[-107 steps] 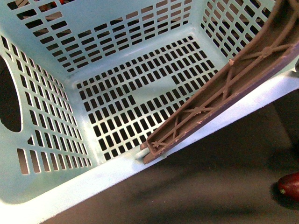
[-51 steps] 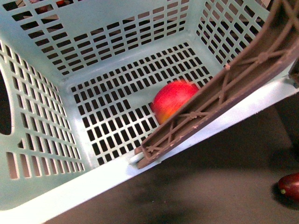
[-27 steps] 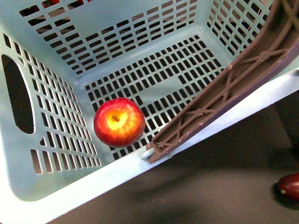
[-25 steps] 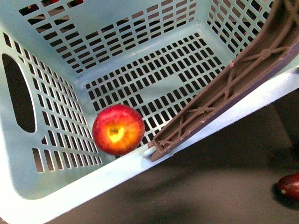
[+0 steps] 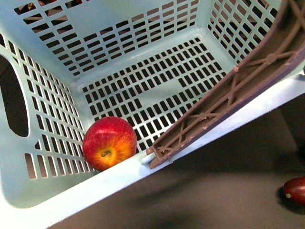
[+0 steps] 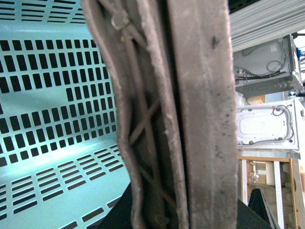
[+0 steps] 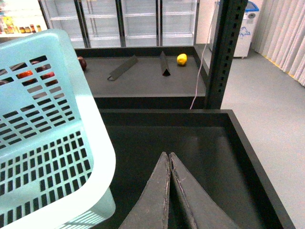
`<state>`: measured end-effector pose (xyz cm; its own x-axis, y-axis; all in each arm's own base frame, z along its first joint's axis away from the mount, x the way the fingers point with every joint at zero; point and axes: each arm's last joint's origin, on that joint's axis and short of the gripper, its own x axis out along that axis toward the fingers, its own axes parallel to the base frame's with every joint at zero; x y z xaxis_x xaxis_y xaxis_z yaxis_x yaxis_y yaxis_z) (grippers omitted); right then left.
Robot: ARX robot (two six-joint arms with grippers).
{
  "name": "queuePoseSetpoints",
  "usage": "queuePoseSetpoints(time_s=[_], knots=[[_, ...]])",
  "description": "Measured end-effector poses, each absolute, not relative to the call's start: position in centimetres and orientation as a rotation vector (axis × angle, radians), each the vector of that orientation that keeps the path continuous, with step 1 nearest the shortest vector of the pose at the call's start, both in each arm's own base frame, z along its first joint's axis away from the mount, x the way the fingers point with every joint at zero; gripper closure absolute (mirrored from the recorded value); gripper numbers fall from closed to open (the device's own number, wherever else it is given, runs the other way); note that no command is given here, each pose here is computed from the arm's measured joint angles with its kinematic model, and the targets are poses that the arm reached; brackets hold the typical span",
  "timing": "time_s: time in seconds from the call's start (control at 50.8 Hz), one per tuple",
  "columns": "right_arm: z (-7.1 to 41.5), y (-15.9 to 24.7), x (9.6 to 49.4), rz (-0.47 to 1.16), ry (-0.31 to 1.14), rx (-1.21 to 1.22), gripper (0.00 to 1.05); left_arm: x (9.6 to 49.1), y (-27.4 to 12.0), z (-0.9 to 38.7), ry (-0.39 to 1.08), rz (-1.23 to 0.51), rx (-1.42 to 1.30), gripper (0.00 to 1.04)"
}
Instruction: Pick apple with right arm and hold basket with left
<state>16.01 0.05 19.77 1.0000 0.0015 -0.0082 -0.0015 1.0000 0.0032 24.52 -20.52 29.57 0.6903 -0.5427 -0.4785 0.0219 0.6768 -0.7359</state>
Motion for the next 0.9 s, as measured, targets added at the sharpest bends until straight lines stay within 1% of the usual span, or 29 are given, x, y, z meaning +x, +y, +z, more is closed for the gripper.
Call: queuePoseSetpoints(time_s=[0.334, 0.649, 0.905], knots=[[18.1, 0.0, 13.8, -0.001, 0.009, 0.003, 1.03, 24.5, -20.5, 29.6, 0.751, -0.352, -0.772, 0.88], [17.1, 0.0, 12.5, 0.0, -0.008, 0.004, 1.03, 24.5, -20.5, 29.6, 0.753, -0.355, -0.772, 0.88], [17.3, 0.0, 11.7, 0.0, -0.018, 0.003, 1.03, 24.5, -20.5, 29.6, 0.753, -0.355, -0.771, 0.88]])
